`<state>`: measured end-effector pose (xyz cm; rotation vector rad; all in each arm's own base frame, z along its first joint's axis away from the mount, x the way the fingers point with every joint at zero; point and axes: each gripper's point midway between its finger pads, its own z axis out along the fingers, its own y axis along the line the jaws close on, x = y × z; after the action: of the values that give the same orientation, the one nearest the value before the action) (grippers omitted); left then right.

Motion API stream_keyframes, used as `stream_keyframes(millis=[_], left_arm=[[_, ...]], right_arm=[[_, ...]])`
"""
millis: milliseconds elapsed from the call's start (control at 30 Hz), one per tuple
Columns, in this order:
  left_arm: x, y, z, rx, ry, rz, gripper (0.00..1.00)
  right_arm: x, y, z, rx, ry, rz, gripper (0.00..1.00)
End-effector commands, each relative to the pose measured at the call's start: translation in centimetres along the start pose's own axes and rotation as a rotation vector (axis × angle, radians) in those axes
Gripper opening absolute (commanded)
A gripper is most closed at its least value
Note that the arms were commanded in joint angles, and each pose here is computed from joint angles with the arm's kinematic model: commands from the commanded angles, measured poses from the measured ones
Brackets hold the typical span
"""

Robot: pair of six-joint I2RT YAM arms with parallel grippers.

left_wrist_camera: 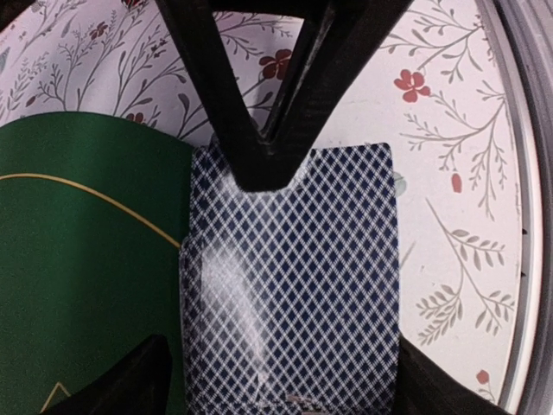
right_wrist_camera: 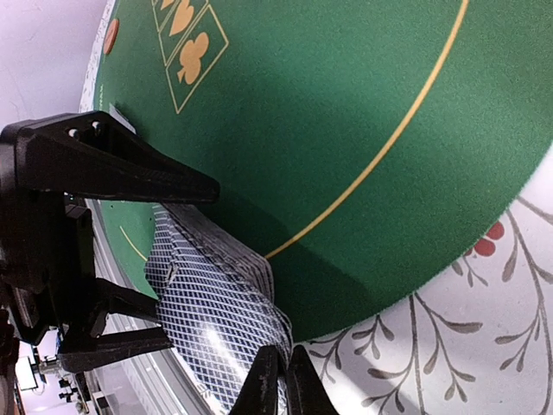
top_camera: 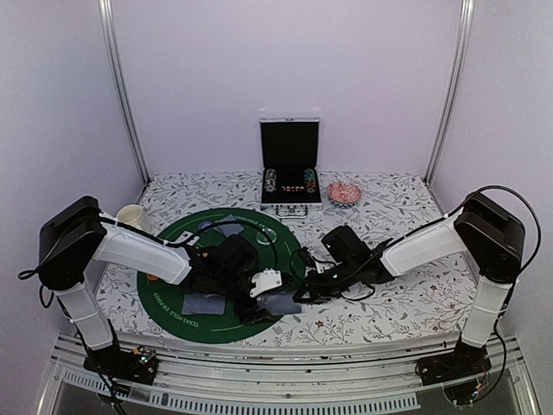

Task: Distribute texas hold em gaming equipment
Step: Pick up the poker card from the face-down deck piles.

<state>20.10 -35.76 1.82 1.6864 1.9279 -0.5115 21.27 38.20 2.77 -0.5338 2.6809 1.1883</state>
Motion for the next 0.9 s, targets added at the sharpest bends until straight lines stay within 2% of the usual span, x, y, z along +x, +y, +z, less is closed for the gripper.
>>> stream_keyframes(millis=[0, 200, 600, 733, 867], left_arm=[[-0.2, 0.0, 0.0, 0.023, 0.0, -0.001, 0.84], [-0.1, -0.1, -0.2, 0.026, -0.003, 0.004, 0.84], [-0.1, -0.1, -0.2, 0.025, -0.002, 0.004, 0.84], [-0.2, -0.2, -0.2, 0.027, -0.005, 0.006, 0.84], [-0.1, -0.2, -0.2, 0.026, -0.003, 0.008, 0.85]], right_arm=[[-0.4, 0.4, -1.5, -0.006, -0.032, -0.02, 0.06], [-0.3, 0.0, -2.2, 0.003, -0.037, -0.02, 0.04], [-0.6, 0.9, -1.1, -0.062, -0.017, -0.037, 0.13], [-1.0, 1.0, -0.6, -0.065, -0.016, -0.038, 0.04], [-1.2, 1.1, -1.1, -0.059, -0.032, -0.044, 0.03]])
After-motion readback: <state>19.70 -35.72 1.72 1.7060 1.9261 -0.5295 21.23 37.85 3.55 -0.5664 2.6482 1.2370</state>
